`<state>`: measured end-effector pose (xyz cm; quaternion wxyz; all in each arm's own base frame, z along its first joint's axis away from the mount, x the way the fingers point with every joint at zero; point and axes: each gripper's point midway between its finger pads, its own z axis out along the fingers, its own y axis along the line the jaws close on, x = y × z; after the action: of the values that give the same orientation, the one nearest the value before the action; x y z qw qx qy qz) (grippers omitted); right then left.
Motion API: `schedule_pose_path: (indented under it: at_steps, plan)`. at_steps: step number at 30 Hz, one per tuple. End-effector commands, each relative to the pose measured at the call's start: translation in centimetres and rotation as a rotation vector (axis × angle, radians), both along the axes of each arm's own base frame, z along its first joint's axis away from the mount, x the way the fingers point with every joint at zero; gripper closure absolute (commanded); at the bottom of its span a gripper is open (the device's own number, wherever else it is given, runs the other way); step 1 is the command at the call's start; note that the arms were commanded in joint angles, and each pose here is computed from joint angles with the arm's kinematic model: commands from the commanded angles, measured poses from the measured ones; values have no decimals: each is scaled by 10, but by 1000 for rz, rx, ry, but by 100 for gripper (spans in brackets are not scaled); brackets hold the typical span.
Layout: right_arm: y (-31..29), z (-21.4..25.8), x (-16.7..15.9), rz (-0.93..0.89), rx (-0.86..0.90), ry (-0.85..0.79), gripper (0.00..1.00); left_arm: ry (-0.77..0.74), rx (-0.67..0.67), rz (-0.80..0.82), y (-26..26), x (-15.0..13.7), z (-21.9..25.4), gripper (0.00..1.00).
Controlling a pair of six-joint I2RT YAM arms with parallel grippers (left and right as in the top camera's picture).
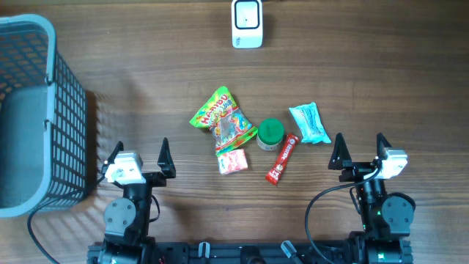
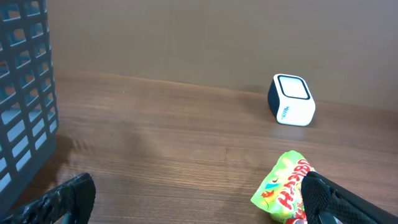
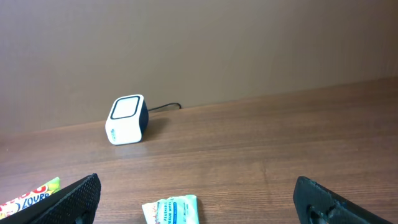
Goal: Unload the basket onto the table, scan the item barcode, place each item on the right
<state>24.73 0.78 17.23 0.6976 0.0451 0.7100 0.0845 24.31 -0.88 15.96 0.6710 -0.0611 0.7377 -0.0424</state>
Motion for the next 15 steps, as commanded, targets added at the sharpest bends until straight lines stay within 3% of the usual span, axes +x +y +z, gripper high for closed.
schedule_pose_path:
  at_steps: [1,8,11,13,15]
  plan:
    - [0,1,0,-3,10,-5,0,0,-13,17,3,0,-1,0]
    - [-1,1,0,-7,5,-5,0,0,-13,17,3,0,-1,0]
    - [-9,2,0,-57,-79,-11,0,0,-13,17,3,0,-1,0]
    - [-4,1,0,-24,-61,-7,1,0,-13,17,3,0,-1,0]
    - [2,2,0,6,74,-5,0,0,-13,17,3,0,-1,0]
